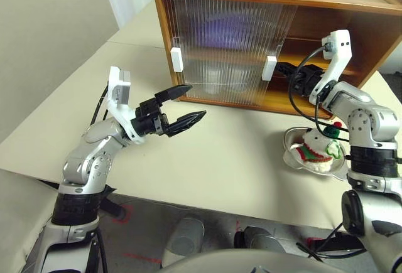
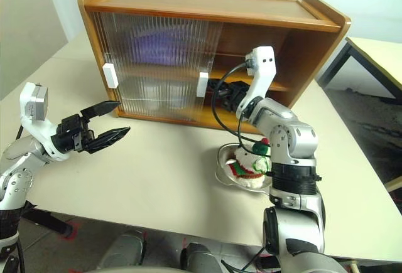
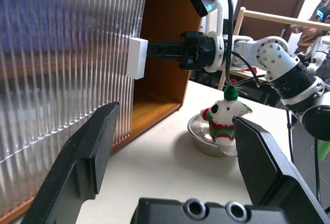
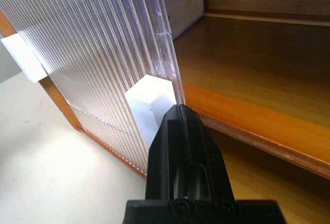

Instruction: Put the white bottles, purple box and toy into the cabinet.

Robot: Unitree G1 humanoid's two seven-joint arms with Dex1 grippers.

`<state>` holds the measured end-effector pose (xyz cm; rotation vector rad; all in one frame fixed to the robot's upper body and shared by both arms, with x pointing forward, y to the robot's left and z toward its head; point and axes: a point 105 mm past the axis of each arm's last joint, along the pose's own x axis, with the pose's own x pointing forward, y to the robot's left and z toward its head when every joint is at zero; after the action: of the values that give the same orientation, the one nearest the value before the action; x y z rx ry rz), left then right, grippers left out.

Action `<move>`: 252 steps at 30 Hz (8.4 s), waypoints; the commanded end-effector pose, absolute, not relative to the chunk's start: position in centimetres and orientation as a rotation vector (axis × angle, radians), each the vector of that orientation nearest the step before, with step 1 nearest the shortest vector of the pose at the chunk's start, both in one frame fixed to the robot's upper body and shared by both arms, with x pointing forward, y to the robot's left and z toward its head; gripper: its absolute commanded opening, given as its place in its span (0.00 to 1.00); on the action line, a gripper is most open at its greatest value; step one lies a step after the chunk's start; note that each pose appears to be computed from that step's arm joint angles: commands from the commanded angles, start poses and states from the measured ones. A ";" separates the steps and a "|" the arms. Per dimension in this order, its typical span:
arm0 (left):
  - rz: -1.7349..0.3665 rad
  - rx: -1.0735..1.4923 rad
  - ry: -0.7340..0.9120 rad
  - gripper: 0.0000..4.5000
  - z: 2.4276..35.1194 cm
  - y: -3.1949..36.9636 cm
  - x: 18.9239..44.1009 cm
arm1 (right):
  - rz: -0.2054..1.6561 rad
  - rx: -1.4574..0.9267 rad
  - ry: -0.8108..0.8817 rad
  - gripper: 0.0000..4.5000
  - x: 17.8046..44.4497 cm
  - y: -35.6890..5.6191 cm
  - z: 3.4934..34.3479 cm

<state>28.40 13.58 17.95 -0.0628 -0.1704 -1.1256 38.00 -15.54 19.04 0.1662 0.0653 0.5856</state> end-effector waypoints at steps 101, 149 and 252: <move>-1.192 -0.018 -0.133 1.00 16.9 13.1 29.2 | 0.737 0.324 -0.129 0.00 29.1 -25.0 26.9; -1.169 -0.017 -0.139 1.00 17.2 13.3 28.8 | 0.282 0.205 -0.284 0.00 40.1 -25.3 21.4; -1.214 0.034 -0.094 1.00 16.2 13.0 28.7 | 0.465 0.631 0.753 0.99 19.2 -30.1 7.3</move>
<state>28.72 13.05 16.78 0.0154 -0.1199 -1.2056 19.09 -30.52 7.44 0.6129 0.7513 0.4559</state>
